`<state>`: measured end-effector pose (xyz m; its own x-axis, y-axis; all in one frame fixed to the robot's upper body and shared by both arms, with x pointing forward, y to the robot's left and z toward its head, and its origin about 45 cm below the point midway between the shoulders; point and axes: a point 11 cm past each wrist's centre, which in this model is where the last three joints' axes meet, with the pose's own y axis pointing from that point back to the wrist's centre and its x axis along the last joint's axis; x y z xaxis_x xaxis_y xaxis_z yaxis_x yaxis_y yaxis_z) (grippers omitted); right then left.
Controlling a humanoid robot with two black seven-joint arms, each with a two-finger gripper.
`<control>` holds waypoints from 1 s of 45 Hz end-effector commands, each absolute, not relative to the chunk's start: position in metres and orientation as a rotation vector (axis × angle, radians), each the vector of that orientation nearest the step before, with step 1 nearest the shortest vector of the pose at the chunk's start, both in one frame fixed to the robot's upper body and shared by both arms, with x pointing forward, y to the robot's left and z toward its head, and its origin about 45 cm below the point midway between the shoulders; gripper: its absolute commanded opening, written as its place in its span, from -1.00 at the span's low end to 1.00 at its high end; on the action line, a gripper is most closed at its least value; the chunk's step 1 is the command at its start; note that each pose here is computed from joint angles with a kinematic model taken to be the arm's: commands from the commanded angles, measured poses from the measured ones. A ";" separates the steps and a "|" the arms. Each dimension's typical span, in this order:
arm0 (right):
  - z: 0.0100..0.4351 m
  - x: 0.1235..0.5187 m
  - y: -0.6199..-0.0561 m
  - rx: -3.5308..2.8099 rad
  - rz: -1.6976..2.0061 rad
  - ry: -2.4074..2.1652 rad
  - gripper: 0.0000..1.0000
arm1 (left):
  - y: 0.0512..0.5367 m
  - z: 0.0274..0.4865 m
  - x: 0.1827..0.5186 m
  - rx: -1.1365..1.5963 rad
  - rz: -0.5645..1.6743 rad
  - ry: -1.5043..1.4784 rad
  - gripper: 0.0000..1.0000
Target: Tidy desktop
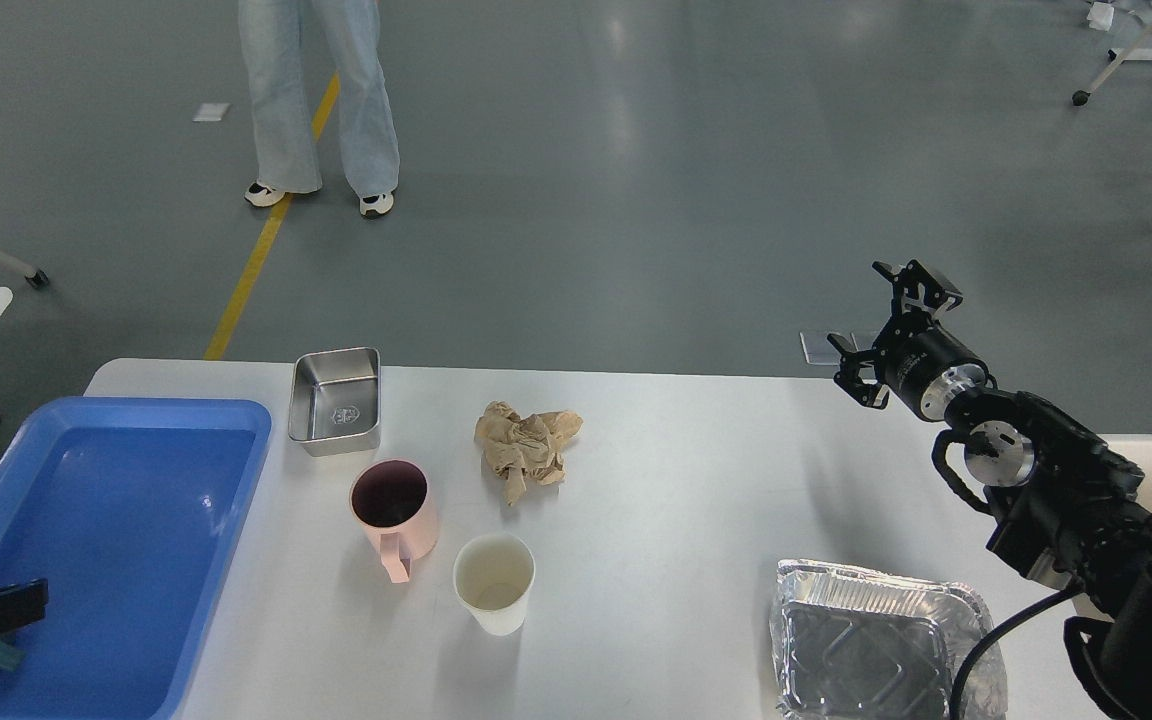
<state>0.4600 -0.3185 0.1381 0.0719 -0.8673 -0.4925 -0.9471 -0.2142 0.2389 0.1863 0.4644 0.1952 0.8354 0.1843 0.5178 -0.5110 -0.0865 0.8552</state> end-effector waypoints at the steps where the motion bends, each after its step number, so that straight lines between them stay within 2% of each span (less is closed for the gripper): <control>1: 0.138 0.460 -0.320 -2.188 0.830 1.875 1.00 | 0.467 0.194 0.185 1.565 0.588 -0.259 0.95; 11: 0.139 0.460 -0.321 -2.187 0.826 1.877 1.00 | 0.468 0.182 0.175 1.563 0.623 -0.237 0.95; 22: 0.139 0.460 -0.322 -2.186 0.825 1.879 1.00 | 0.467 0.163 0.154 1.530 0.814 -0.244 0.95; 23: 0.139 0.459 -0.325 -2.184 0.822 1.885 1.00 | 0.469 0.165 0.157 1.505 0.890 -0.252 0.95; 32: 0.139 0.459 -0.327 -2.182 0.821 1.890 1.00 | 0.480 0.184 0.181 1.463 1.097 -0.339 0.95; 33: 0.139 0.459 -0.326 -2.183 0.823 1.888 1.00 | 0.479 0.192 0.197 1.415 1.154 -0.345 0.95; 35: 0.138 0.459 -0.326 -2.184 0.824 1.888 1.00 | 0.482 0.198 0.207 1.393 1.203 -0.346 0.95; 45: 0.136 0.457 -0.325 -2.183 0.832 1.892 1.00 | 0.473 0.179 0.223 1.214 1.353 -0.155 0.95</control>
<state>0.4590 -0.3249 0.1382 0.0637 -0.8716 -0.4861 -0.9483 -0.2046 0.2426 0.2181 0.4811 0.1880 0.3458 0.5402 0.7672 -0.7928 -0.2692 0.5468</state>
